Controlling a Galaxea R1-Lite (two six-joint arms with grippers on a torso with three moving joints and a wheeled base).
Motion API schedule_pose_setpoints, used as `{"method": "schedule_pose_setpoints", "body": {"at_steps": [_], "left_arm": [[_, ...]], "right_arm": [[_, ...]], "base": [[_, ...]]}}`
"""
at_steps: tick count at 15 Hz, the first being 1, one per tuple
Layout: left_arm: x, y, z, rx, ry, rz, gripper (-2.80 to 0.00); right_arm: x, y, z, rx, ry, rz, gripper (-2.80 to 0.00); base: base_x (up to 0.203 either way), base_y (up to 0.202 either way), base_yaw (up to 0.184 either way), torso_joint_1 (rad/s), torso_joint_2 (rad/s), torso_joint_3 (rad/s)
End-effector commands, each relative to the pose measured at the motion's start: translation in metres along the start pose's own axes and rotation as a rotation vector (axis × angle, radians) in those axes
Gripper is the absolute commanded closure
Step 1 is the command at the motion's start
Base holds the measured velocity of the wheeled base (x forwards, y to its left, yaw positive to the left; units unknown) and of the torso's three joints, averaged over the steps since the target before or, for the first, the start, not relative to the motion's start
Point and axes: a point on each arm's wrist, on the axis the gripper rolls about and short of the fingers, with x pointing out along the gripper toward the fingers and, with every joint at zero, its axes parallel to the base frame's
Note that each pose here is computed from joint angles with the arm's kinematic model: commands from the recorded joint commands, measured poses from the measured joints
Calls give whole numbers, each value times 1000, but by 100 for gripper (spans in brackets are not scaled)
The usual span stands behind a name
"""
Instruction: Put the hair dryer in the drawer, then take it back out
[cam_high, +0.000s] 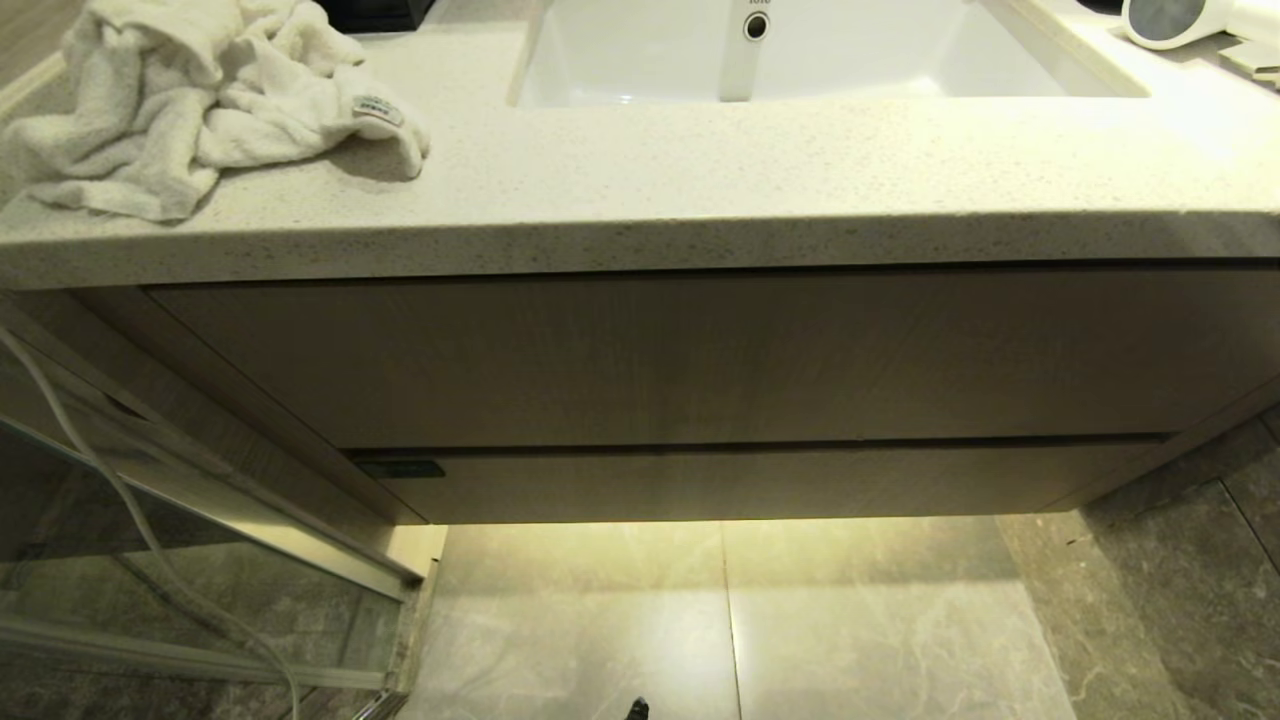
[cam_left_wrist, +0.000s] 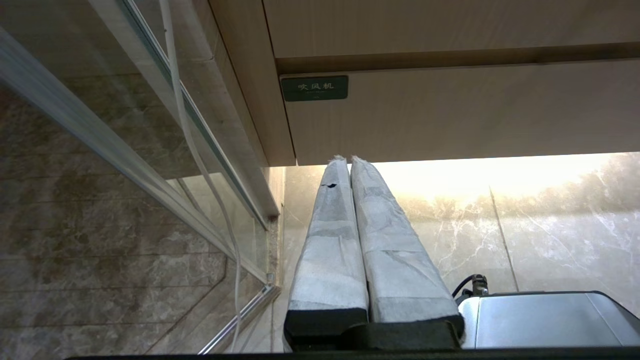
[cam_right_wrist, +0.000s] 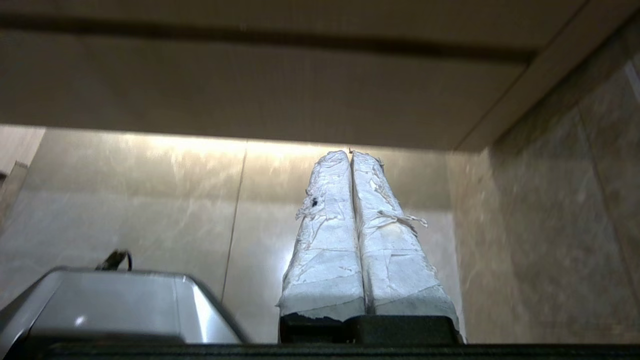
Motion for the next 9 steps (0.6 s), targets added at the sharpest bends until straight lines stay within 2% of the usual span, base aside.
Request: {"method": "schedule_pose_setpoints", "body": {"at_steps": [1,5,9], "left_arm": [[0,0,0,0,2,0,0],[0,0,0,0,2,0,0],[0,0,0,0,2,0,0]], "right_arm": [[-6,1,-6,16,53,9,0],[-4,0,-6,31,8,-1,0],[-3,1,-6,-1,2,4,0]], "base": [[0,0,0,0,0,0],[0,0,0,0,0,0],[0,0,0,0,0,0]]}}
